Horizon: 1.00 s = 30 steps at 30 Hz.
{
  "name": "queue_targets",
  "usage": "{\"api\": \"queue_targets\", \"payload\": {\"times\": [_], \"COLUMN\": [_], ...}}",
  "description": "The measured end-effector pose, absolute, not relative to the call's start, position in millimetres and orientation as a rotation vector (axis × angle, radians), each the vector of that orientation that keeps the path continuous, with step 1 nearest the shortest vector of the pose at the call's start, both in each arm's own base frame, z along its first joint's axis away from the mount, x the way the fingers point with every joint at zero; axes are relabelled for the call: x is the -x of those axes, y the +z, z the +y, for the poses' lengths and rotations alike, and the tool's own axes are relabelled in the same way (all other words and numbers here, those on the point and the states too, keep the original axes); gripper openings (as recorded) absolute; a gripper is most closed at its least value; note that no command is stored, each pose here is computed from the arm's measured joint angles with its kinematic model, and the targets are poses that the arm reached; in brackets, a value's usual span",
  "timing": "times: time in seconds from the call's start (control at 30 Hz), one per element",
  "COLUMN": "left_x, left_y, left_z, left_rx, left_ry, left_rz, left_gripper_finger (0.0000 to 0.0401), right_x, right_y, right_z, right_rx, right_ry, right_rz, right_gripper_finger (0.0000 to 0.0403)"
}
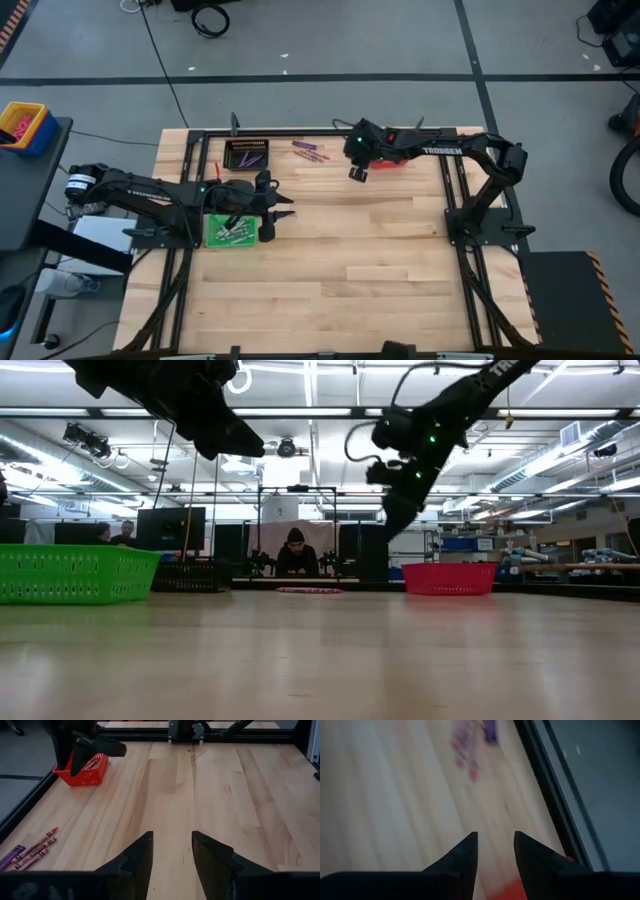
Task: Sort crayons
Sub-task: Adjust the red bin, then put the pink crayon into the red bin
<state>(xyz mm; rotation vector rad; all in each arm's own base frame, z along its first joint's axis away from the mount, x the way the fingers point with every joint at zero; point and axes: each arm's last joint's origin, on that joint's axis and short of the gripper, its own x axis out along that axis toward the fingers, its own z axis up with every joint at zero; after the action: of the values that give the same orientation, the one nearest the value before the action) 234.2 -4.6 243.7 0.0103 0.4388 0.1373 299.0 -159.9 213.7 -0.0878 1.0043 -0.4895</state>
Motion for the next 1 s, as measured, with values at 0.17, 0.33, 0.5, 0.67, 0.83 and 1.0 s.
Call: {"api": "queue_targets", "payload": {"times": [0.17, 0.33, 0.5, 0.67, 0.83, 1.0], "left_x": [-234, -234, -234, -234, -234, -234], "left_y": [244, 244, 244, 244, 244, 244], "left_z": [-5, -5, -5, -5, -5, -5], "left_rx": [-0.01, -0.01, -0.01, -0.012, -0.014, -0.015], "left_ry": [0.137, 0.137, 0.137, 0.137, 0.136, 0.136], "left_rz": [0.439, 0.439, 0.439, 0.439, 0.439, 0.44], "left_gripper_finger": [0.0148, 0.0148, 0.0148, 0.0148, 0.0148, 0.0148], "right_x": [-277, -262, -248, -247, -255, -280], "right_y": [198, 181, 175, 176, 178, 186], "right_z": [-175, -181, -189, -193, -192, -181], "right_rx": [-0.035, -0.087, 0.04, 0.055, -0.007, -0.158], "right_ry": [-0.454, -0.456, -0.769, -0.83, -0.762, -0.571], "right_rz": [1.074, 1.11, 1.223, 1.218, 1.112, 0.854], "right_gripper_finger": [0.0132, 0.0132, 0.0132, 0.0132, 0.0132, 0.0132]}}
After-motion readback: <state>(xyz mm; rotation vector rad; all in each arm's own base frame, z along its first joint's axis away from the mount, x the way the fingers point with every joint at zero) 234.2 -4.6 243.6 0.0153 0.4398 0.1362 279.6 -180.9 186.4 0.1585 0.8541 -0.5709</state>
